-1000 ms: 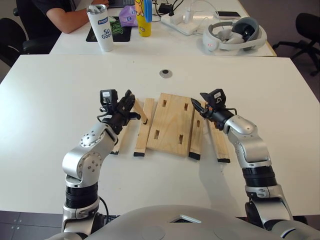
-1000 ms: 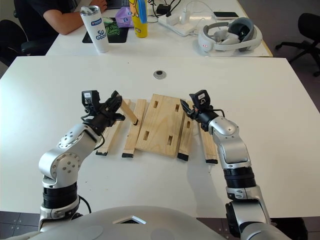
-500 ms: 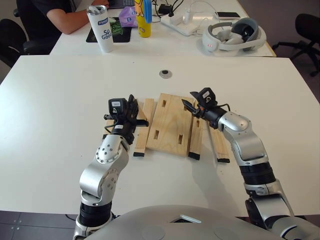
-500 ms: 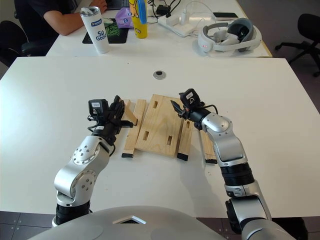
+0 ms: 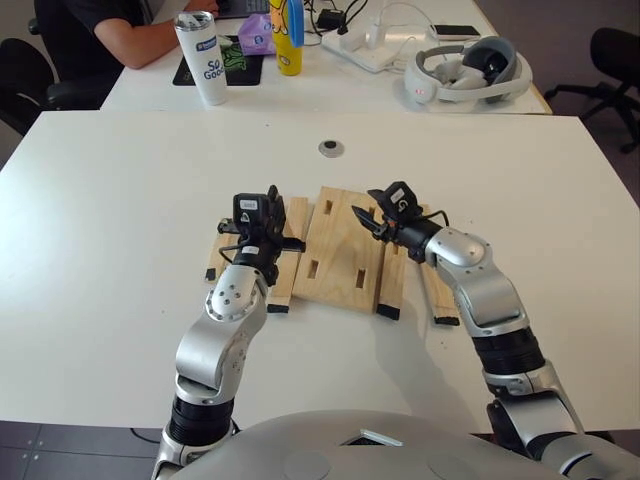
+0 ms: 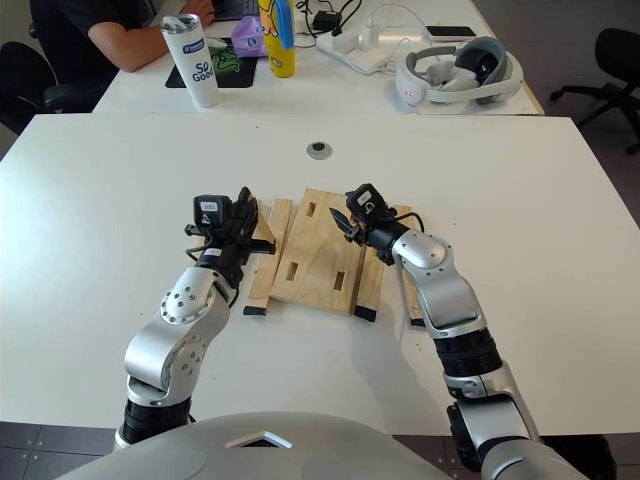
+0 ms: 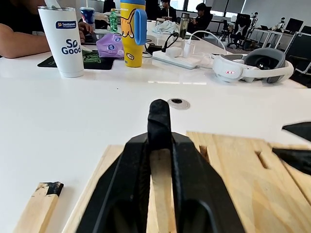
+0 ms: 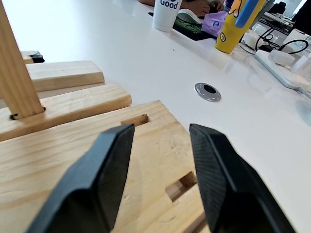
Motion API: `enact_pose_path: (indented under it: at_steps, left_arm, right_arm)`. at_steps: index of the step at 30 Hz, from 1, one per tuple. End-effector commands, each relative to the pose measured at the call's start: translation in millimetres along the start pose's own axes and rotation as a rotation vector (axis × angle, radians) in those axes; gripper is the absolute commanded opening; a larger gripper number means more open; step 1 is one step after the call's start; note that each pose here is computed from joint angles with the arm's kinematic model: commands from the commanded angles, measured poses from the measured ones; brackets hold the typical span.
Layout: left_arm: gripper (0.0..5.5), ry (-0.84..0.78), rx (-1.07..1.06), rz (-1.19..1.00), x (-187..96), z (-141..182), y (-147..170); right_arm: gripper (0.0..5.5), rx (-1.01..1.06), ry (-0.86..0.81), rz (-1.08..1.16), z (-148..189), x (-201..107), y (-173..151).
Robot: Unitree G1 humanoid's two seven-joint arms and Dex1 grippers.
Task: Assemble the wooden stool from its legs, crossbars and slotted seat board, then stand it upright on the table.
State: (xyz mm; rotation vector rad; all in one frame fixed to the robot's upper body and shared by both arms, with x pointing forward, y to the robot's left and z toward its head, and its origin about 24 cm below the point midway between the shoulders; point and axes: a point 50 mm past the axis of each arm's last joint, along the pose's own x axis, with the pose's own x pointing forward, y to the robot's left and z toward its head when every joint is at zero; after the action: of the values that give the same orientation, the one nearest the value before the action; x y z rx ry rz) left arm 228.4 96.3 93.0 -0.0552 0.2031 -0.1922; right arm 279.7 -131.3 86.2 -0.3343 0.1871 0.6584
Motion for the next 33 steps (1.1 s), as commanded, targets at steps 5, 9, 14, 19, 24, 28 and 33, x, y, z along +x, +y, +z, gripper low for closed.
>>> enact_pose_path:
  at_steps: [5,9,14,19,24,28,33]
  left_arm:
    - [0.44,0.285,0.055,-0.041,-2.9,-44.7,12.9]
    - [0.44,0.288,0.123,-0.051,-12.4,-49.7,14.9]
    - [0.44,0.283,0.166,-0.048,-19.7,-53.9,16.4]
    - [0.44,0.232,0.144,-0.066,-9.9,-40.3,13.2]
    - [0.44,0.220,0.136,-0.083,-6.6,-36.5,12.7]
    - [0.87,0.181,0.140,-0.083,-5.9,-31.6,14.1]
    - [1.63,0.069,0.178,-0.137,-8.0,-11.3,13.0]
  right_arm:
    - [2.10,0.025,-0.002,-0.050,-2.0,-4.4,5.4]
    - [2.10,0.010,0.000,-0.056,-2.3,-5.2,4.4]
    - [2.10,0.005,0.000,-0.047,-1.7,-5.3,4.3]
    - [2.10,0.006,0.000,-0.046,-1.7,-4.0,5.4]
    - [2.10,0.008,-0.002,-0.048,-1.8,-2.2,5.0]
    - [2.10,0.007,0.001,-0.056,-3.8,-1.9,3.6]
    - [2.10,0.018,0.012,-0.082,-10.1,-3.1,1.8]
